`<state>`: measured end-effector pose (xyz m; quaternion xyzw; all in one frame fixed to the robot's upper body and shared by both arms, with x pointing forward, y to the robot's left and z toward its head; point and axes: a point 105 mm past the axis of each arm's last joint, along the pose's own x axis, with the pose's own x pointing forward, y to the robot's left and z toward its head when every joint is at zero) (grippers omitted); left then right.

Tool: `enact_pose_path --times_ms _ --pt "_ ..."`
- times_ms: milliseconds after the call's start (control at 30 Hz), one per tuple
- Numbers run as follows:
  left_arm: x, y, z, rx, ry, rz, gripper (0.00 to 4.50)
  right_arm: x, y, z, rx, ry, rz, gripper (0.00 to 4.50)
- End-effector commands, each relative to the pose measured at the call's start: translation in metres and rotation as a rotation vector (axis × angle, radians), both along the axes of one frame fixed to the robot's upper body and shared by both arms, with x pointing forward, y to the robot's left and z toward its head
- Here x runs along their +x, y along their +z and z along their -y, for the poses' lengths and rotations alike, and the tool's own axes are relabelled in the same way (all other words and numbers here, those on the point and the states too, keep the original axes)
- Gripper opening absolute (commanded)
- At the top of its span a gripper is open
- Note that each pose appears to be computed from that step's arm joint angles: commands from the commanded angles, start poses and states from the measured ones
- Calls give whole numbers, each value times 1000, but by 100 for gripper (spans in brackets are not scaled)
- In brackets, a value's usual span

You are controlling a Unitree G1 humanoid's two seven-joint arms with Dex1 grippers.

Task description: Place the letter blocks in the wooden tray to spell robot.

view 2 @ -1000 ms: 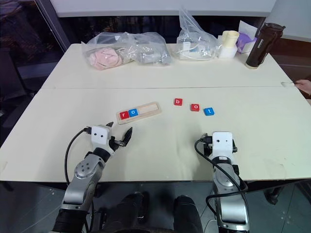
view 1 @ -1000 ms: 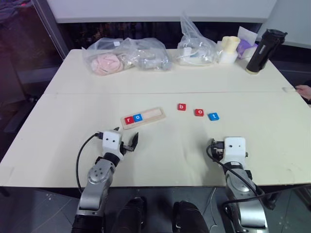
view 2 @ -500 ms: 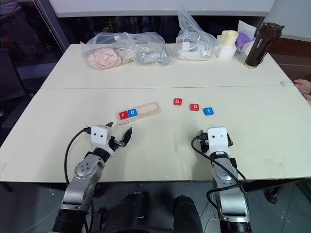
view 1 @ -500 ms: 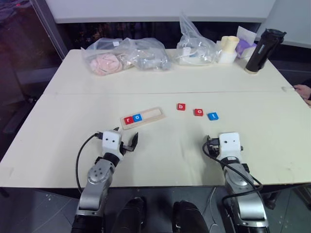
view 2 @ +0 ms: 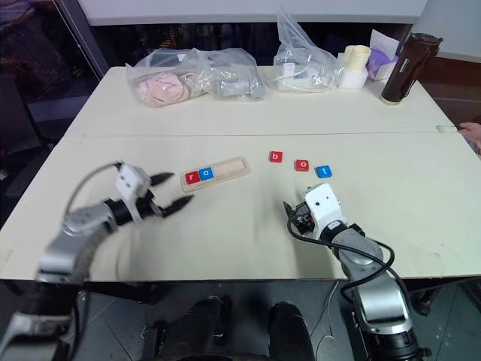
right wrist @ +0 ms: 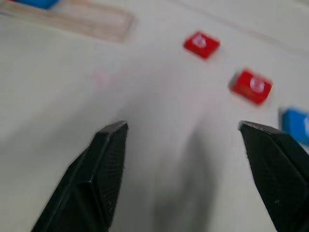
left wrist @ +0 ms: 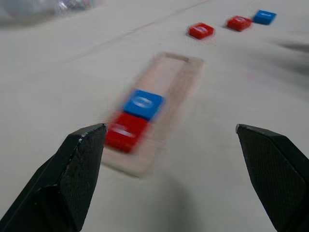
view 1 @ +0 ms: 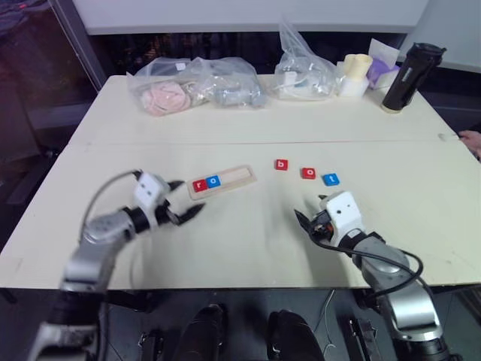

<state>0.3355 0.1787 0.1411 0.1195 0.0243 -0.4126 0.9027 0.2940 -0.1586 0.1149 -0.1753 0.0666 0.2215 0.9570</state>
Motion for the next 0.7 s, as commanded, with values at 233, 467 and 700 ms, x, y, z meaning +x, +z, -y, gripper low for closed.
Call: enact_pose_path --times_ms 233,467,700 --pt "25 -11 -17 208 -277 -155 450 -8 32 -25 18 151 52 368" --pt "48 -14 -14 299 -292 -163 450 -19 36 -29 23 141 57 368" --pt "56 -17 -5 345 -297 -146 450 -25 35 -24 31 83 56 368"
